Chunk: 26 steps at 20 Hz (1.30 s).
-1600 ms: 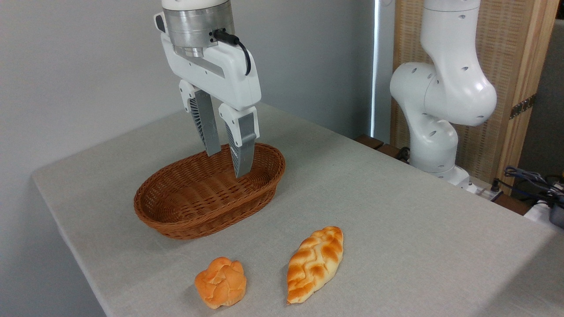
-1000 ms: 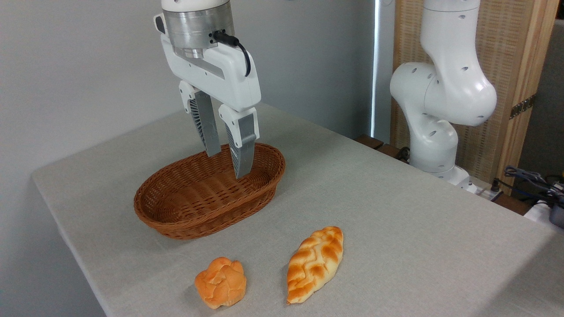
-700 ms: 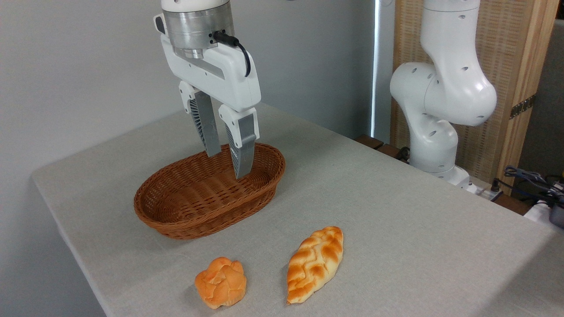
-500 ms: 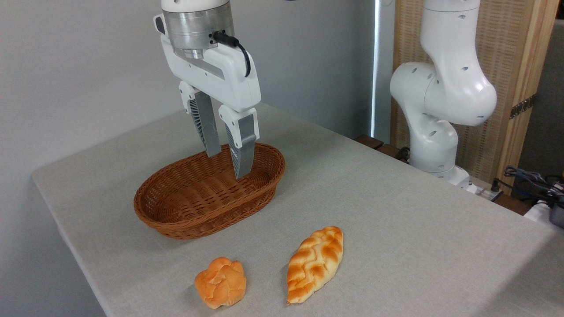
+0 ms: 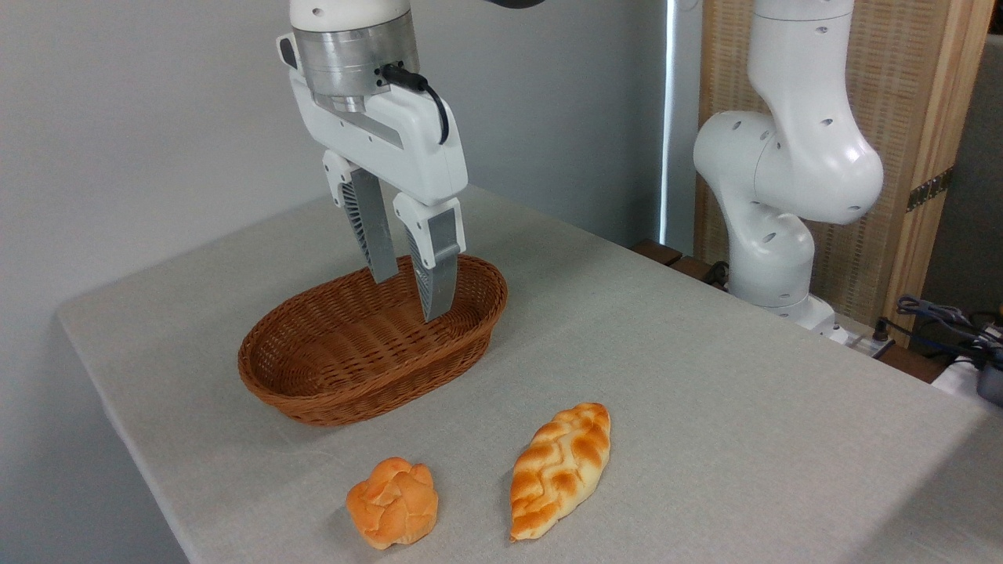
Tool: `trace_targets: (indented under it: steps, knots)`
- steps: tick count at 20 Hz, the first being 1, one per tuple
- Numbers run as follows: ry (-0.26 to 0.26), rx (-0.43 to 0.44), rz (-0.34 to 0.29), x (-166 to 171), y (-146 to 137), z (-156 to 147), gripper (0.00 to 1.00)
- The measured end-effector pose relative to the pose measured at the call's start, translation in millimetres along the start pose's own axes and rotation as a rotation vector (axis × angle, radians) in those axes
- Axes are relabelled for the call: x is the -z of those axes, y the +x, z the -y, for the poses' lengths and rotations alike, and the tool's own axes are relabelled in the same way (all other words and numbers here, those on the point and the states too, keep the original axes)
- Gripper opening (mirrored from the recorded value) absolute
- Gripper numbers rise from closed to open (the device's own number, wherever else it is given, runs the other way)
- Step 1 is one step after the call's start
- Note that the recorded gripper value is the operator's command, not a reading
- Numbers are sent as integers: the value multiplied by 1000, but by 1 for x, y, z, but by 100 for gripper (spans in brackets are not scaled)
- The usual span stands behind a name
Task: Put bread into the basket
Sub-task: 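Move the open gripper over the braided bread loaf and lower it, then close the gripper on the braided bread loaf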
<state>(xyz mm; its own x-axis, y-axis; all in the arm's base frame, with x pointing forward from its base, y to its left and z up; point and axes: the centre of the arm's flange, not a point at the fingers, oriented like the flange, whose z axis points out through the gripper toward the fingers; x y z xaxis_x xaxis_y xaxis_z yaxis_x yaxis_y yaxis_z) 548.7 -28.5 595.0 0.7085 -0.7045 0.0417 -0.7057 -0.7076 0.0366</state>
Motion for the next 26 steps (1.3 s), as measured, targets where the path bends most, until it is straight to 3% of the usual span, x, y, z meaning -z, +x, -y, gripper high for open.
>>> trace_targets:
  steps: [2, 7, 11, 14, 19, 26]
  knots:
    - [4, 4, -4, 1, -8, -3, 100]
    - [9, 41, -10, -14, -66, 15, 100]
    - [92, 91, -80, -61, -94, 30, 100]
    - [121, 96, -98, -97, -118, 25, 100]
    - [103, 51, -73, -134, -144, 18, 100]
    - [75, 46, -51, -150, -148, 18, 100]
